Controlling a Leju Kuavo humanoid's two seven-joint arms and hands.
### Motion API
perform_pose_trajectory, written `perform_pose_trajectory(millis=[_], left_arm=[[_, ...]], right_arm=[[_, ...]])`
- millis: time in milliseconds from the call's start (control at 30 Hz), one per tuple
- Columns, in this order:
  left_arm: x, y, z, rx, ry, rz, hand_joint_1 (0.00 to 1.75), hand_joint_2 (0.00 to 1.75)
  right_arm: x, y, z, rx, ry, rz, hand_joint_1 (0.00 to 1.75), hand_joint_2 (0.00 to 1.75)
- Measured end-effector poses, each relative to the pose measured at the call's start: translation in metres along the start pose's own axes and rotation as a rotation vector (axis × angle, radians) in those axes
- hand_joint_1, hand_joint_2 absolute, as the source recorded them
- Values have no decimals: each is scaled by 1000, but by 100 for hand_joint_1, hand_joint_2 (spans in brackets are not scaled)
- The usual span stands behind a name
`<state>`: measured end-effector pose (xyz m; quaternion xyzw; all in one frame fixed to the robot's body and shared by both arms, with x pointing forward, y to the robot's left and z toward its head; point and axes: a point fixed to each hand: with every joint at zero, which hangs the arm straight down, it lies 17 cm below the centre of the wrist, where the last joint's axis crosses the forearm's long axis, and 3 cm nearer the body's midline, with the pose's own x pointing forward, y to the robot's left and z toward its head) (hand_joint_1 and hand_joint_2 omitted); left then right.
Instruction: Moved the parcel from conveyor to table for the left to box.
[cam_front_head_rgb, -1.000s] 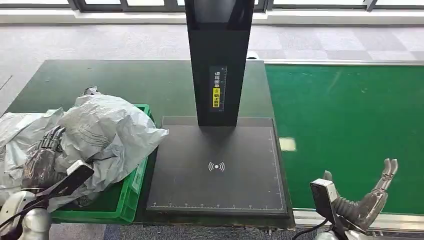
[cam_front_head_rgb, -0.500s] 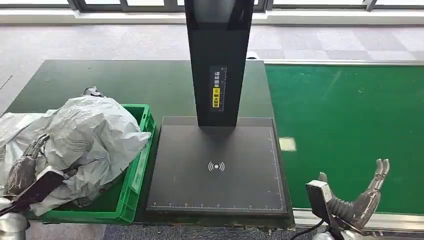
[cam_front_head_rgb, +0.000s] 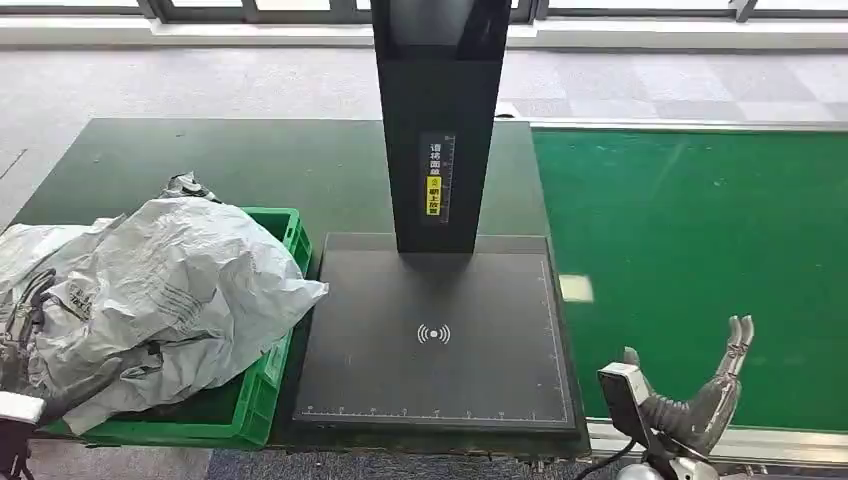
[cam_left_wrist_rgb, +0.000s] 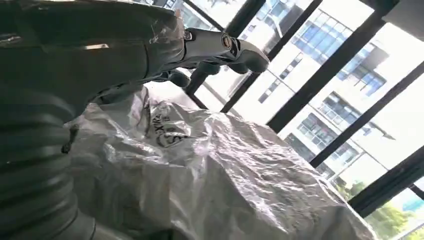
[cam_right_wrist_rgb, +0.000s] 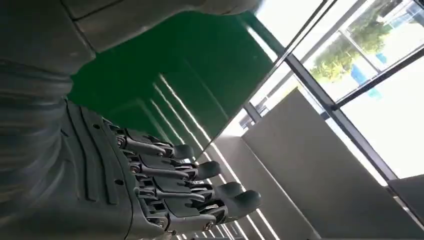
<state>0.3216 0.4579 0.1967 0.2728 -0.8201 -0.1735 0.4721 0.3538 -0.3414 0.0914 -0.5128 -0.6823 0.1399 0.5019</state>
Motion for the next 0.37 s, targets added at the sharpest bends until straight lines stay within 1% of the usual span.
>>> perform_pose_trajectory(millis=[133, 367], left_arm=[[14, 0, 0, -17, -31, -11, 0, 175], [19, 1, 2, -31, -41, -20, 0, 175]], right_arm=[[1, 3, 0, 7, -2, -2, 0, 175], [2, 8, 1, 19, -6, -1, 0, 175]])
